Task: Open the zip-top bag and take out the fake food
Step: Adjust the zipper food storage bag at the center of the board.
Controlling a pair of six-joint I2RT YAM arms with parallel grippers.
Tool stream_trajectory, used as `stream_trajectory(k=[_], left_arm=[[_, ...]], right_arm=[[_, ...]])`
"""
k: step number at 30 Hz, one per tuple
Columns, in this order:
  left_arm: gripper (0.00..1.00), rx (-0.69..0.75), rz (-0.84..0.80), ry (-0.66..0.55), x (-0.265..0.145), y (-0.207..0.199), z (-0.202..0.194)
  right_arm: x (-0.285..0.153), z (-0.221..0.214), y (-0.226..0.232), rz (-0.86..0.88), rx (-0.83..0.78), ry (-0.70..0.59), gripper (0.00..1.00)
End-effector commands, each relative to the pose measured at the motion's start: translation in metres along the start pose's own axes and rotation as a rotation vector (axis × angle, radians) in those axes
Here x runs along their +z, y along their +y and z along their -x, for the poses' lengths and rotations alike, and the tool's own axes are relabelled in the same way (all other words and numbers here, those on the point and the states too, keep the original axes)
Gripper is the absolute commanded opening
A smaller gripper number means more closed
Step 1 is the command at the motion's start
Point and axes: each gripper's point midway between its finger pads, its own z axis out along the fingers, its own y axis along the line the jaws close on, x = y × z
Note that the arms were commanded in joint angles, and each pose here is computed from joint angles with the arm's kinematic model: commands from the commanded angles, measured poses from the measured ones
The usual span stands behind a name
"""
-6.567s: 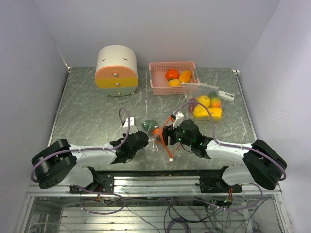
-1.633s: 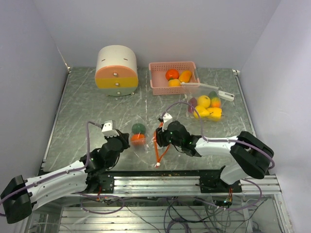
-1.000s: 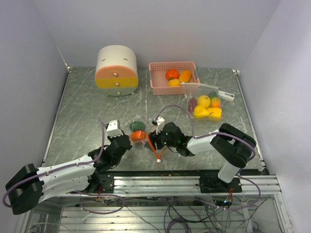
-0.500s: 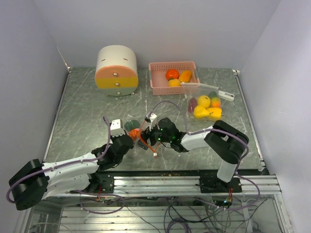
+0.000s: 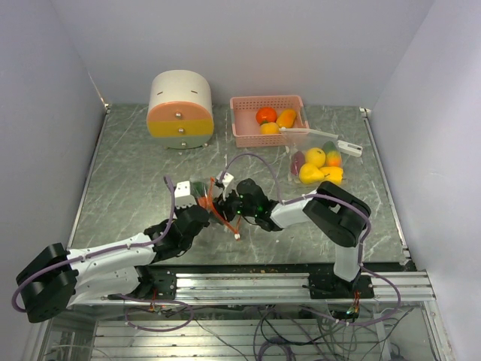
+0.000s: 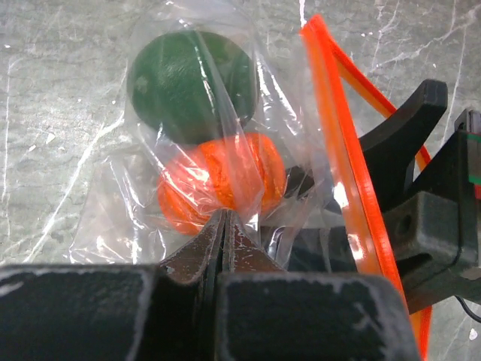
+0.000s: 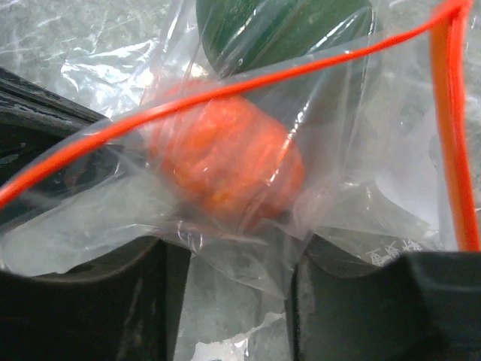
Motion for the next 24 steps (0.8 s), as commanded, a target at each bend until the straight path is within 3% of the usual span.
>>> stream_trajectory(k=[1,5,7,17,19,24], left_arm=[[0.07,-0.024,-0.025,0.015,-0.002,-0.007,0.0],[0.07,-0.03,-0.004,0.008,-0.002,-0.003,0.001],[0.07,-0.035,0.007,0.003,-0.001,-0.002,0.003],[0.09,-0.047,0.099,-0.011,-0.003,0.017,0.01],[0.18,-0.065,0.14,-0.022,-0.005,0.027,0.015],[0.64,-0.102,0.128,-0.045,-0.009,0.031,0.031]], right_arm=[[-0.001,0.018,0.003,0.004,-0.042,-0.064,0.35],[-0.012,0.012,-0.006,-0.063,-0.035,-0.05,0.08],[-0.018,0.01,-0.01,-0.094,-0.03,-0.045,0.0],[-0.06,0.015,-0.019,-0.216,-0.012,-0.076,0.0],[-0.068,0.015,-0.02,-0.229,-0.013,-0.076,0.0],[-0.087,0.009,-0.022,-0.267,-0.008,-0.073,0.0]])
